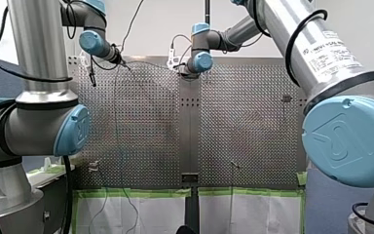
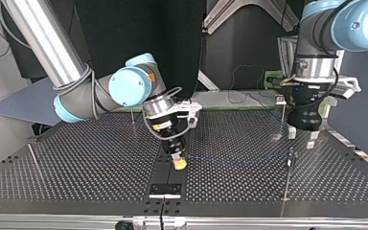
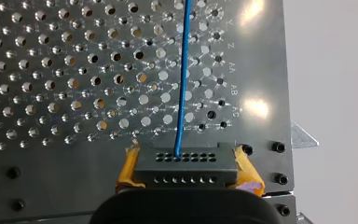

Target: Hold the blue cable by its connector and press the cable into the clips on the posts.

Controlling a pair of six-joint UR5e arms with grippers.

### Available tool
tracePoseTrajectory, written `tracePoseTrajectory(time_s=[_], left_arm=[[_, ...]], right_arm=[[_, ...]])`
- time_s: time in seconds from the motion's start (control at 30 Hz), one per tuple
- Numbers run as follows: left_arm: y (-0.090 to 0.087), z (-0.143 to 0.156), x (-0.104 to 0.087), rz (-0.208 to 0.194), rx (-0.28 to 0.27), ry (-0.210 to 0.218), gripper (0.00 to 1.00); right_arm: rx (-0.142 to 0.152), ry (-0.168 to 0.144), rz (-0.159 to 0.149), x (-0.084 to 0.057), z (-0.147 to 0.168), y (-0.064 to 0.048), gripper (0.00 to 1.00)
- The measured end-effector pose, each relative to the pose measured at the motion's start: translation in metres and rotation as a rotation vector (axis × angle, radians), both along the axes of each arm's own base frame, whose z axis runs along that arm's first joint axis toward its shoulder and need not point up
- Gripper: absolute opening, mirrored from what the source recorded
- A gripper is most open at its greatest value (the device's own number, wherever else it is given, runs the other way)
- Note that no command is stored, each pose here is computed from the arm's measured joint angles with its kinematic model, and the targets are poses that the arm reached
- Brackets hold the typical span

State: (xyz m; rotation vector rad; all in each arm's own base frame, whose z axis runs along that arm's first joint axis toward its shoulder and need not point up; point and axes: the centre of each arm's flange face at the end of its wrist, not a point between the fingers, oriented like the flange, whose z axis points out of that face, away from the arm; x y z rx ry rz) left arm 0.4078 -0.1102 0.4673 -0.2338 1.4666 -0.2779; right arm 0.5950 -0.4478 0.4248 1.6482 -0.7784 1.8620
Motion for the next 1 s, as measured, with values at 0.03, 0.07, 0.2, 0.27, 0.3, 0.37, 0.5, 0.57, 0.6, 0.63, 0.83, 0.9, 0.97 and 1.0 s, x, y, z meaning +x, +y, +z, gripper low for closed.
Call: tracePoseTrajectory(time_s=[0.03, 0.07, 0.2, 0.27, 0.3, 0.37, 0.5, 0.57, 0.6, 0.63, 0.83, 0.9, 0.97, 1.0], left_arm=[[0.0, -0.001, 0.0001, 0.003, 0.005, 0.006, 1.0], [0.0, -0.0018, 0.0002, 0.007, 0.009, 0.012, 1.0], [-0.0005, -0.0032, -0.0002, 0.021, 0.024, 0.022, 1.0], [-0.0008, -0.0028, -0.0003, 0.023, 0.029, 0.022, 1.0], [-0.0011, -0.0025, -0.0002, 0.024, 0.031, 0.021, 1.0], [-0.0014, -0.0013, 0.0, 0.024, 0.035, 0.017, 1.0], [-0.0029, 0.0027, 0.002, 0.012, 0.046, -0.002, 1.0], [-0.0036, 0.0029, 0.0031, 0.006, 0.049, -0.005, 1.0], [-0.004, 0.0023, 0.004, 0.003, 0.05, -0.004, 1.0], [-0.0043, 0.0019, 0.0046, 0.001, 0.051, -0.003, 1.0], [-0.0059, -0.0008, 0.0051, 0.002, 0.054, 0.008, 1.0], [-0.0059, -0.0015, 0.0045, 0.011, 0.055, 0.013, 1.0], [-0.0061, -0.0018, 0.0039, 0.017, 0.056, 0.016, 1.0], [-0.0064, -0.002, 0.0035, 0.02, 0.056, 0.018, 1.0]], right_arm=[[0.001, 0.001, -0.002, -0.0004, -0.0002, -0.0003, 0.0], [0.002, 0.002, -0.004, -0.0008, -0.0003, -0.0006, 0.0], [0.004, 0.003, -0.015, -0.0024, -0.0006, -0.0022, 0.0], [0.004, 0.003, -0.019, -0.0029, -0.0006, -0.0027, 0.0], [0.004, 0.004, -0.019, -0.003, -0.0007, -0.0027, 0.0], [0.005, 0.004, -0.021, -0.0033, -0.0008, -0.0031, 0.0], [0.004, 0.005, -0.022, -0.0035, -0.0011, -0.0034, 0.0], [0.005, 0.005, -0.023, -0.0034, -0.0016, -0.0036, 0.0], [0.005, 0.006, -0.023, -0.0034, -0.0016, -0.0035, 0.0], [0.005, 0.006, -0.022, -0.0033, -0.0015, -0.0033, 0.0], [0.005, 0.006, -0.021, -0.0029, -0.0015, -0.0028, 0.0], [0.005, 0.006, -0.021, -0.0029, -0.0016, -0.0027, 0.0], [0.005, 0.006, -0.02, -0.0029, -0.0016, -0.0027, 0.0], [0.005, 0.006, -0.02, -0.0028, -0.0016, -0.0027, 0.0]])
